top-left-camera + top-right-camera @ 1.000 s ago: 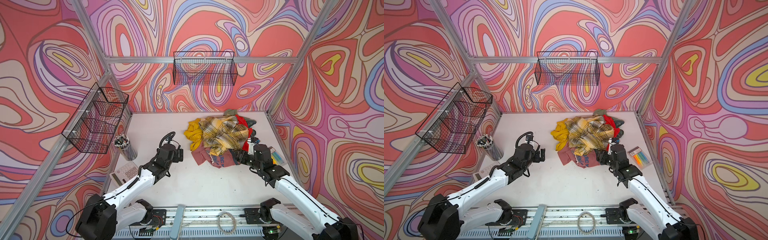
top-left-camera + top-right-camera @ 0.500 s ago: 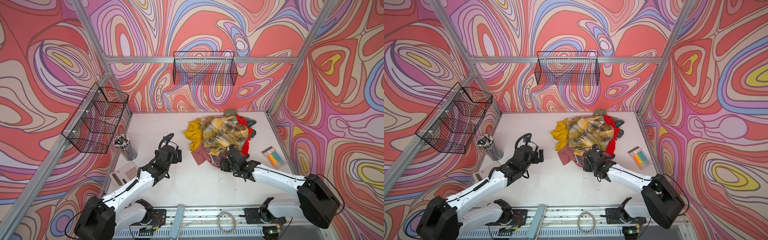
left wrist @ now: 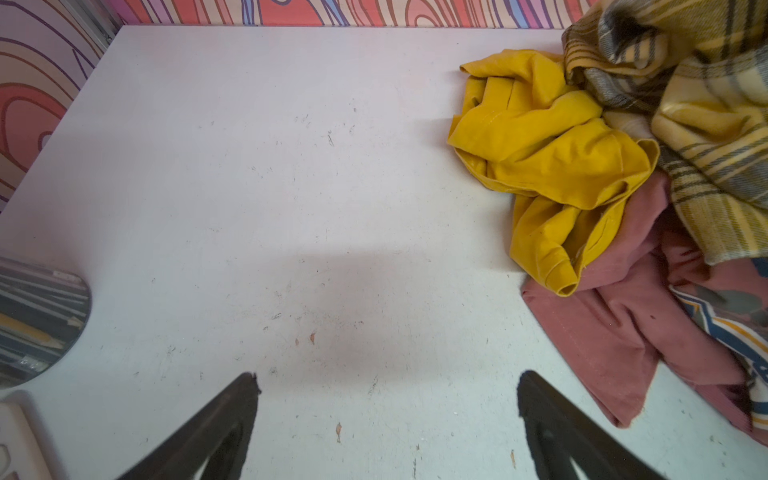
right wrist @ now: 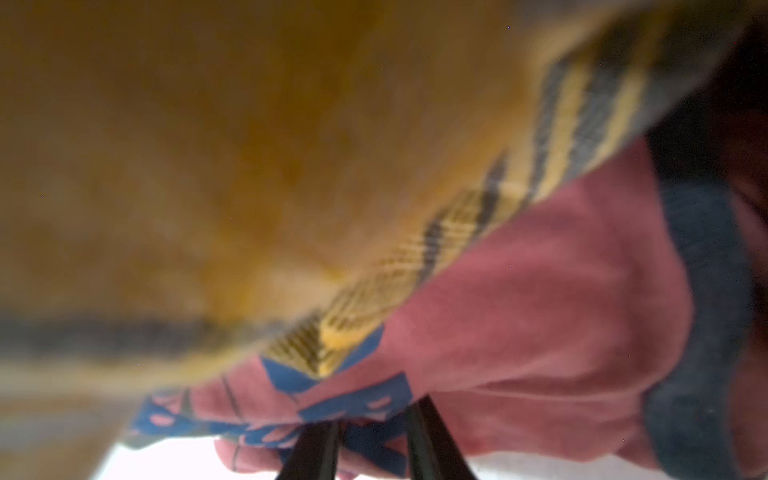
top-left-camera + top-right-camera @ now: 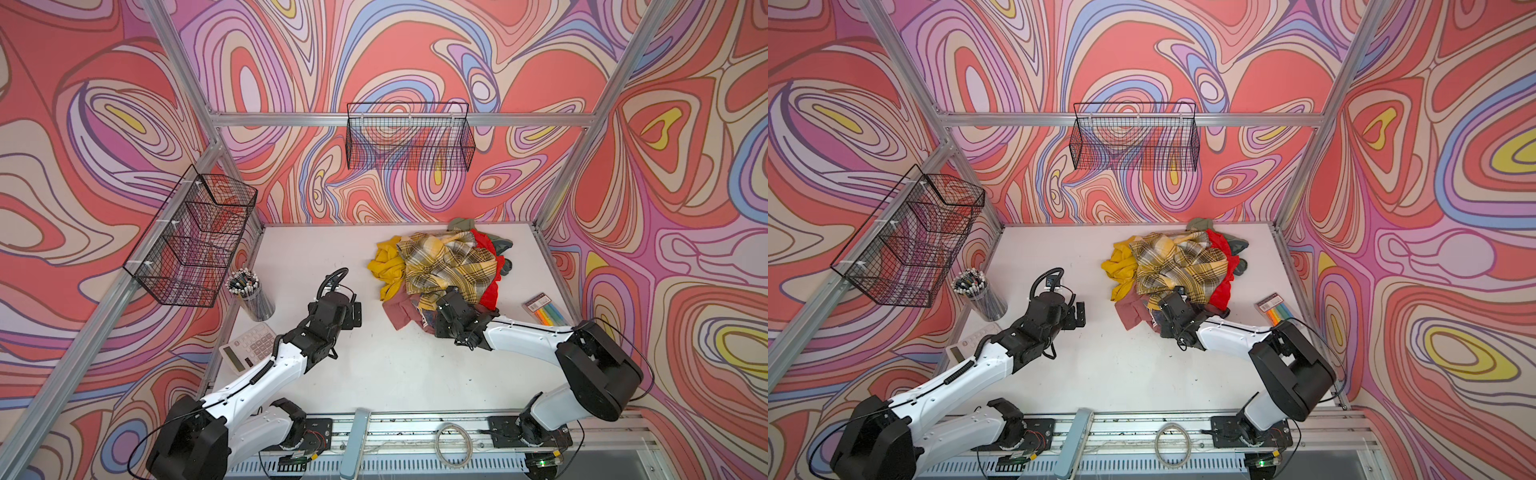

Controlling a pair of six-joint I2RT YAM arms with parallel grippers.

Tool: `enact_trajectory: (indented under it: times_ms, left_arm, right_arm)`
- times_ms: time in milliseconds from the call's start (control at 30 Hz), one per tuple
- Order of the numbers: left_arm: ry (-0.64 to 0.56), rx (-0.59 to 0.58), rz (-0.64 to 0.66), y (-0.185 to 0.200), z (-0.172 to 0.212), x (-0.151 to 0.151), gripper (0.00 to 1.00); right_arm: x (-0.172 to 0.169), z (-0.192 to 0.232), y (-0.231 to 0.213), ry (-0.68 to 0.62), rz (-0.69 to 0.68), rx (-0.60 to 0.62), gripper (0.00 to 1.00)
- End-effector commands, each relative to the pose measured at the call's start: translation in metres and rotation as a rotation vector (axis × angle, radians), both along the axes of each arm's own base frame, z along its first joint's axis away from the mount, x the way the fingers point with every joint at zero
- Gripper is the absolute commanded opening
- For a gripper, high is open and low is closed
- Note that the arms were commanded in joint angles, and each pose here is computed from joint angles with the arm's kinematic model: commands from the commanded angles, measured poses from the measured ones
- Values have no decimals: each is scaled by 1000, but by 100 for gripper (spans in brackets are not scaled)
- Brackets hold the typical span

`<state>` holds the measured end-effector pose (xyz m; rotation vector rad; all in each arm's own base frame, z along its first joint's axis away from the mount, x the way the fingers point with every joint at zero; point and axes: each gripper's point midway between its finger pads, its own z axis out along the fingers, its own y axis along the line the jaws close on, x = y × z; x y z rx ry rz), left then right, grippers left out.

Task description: Pick out a specific cloth from the pile

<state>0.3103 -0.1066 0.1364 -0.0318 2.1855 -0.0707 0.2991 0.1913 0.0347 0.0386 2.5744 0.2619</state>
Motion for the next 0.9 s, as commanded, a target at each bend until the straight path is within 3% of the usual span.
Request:
enact_trajectory:
  times_ms: [0,33,200,600,767,867]
  left_arm:
    - [14,21,8,3,2,-3,100]
    - [18,25,5,3,1,-3,100]
    - [43,42,3,4,0,-5,100]
    - [93,42,-64,-11,-2,-6,99]
    - [86,41,-171,-36,6,-6,98]
    - [91,1,-309,-68,16,-10,97]
  right_arm:
    - [7,-1,-3,-34,-28,-18,7]
    - [9,0,-4,-43,-33,-25,0]
    - [15,24,-5,-110,-38,-9,0]
    - [12,126,-10,-300,-32,110,0]
    - [10,158,-7,-351,9,126,0]
    - [10,177,-2,-374,43,148,0]
